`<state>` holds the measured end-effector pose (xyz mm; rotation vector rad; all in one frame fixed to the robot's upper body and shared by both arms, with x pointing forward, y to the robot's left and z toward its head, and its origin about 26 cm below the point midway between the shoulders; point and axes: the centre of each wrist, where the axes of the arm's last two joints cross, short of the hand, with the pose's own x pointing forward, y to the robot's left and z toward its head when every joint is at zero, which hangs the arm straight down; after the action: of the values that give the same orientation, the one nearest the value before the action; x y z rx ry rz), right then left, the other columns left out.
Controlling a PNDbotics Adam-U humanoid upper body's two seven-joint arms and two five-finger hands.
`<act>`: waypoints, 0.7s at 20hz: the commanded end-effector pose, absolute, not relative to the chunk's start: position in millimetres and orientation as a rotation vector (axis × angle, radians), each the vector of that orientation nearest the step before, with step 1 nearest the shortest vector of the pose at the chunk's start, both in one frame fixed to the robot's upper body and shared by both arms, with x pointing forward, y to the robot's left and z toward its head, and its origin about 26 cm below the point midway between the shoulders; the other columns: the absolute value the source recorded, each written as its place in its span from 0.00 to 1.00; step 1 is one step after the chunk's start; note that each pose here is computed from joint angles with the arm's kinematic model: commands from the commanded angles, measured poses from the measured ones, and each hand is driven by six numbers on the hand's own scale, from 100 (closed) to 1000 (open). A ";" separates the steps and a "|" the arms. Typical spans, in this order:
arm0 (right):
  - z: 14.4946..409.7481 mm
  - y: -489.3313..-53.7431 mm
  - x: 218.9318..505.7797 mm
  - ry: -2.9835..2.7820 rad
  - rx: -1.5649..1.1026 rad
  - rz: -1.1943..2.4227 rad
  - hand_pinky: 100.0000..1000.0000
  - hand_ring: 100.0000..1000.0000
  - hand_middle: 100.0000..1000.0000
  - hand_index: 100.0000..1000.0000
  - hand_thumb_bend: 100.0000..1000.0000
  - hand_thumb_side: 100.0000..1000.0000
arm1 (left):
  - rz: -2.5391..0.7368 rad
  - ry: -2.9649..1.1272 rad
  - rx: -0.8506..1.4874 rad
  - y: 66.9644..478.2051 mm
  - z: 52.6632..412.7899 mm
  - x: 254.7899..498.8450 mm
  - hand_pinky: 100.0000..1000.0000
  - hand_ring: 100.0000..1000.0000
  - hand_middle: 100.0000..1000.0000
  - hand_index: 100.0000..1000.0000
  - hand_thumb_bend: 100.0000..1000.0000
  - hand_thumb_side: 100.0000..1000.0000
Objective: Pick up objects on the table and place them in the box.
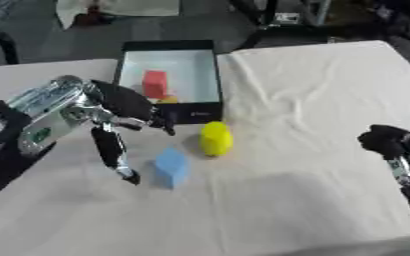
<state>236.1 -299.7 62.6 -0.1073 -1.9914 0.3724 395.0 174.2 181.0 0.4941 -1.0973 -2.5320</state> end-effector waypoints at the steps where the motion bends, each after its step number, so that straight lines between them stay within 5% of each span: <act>1: 69.4 -302.7 237.5 -2.010 -0.123 0.395 0.78 0.75 0.64 0.77 0.00 0.59 | -2.707 -0.982 0.474 172.6 193.5 395.8 0.84 0.88 0.93 0.97 0.54 0.51; 14: 70.1 -300.4 239.3 -2.017 -0.107 0.394 0.78 0.75 0.64 0.77 0.00 0.60 | -2.727 -0.965 0.424 164.7 170.9 397.1 0.83 0.86 0.91 0.96 0.52 0.50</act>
<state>238.0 -298.8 64.4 -0.1038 -1.9987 0.3755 394.5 162.3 161.4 0.4678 -1.1162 -2.5301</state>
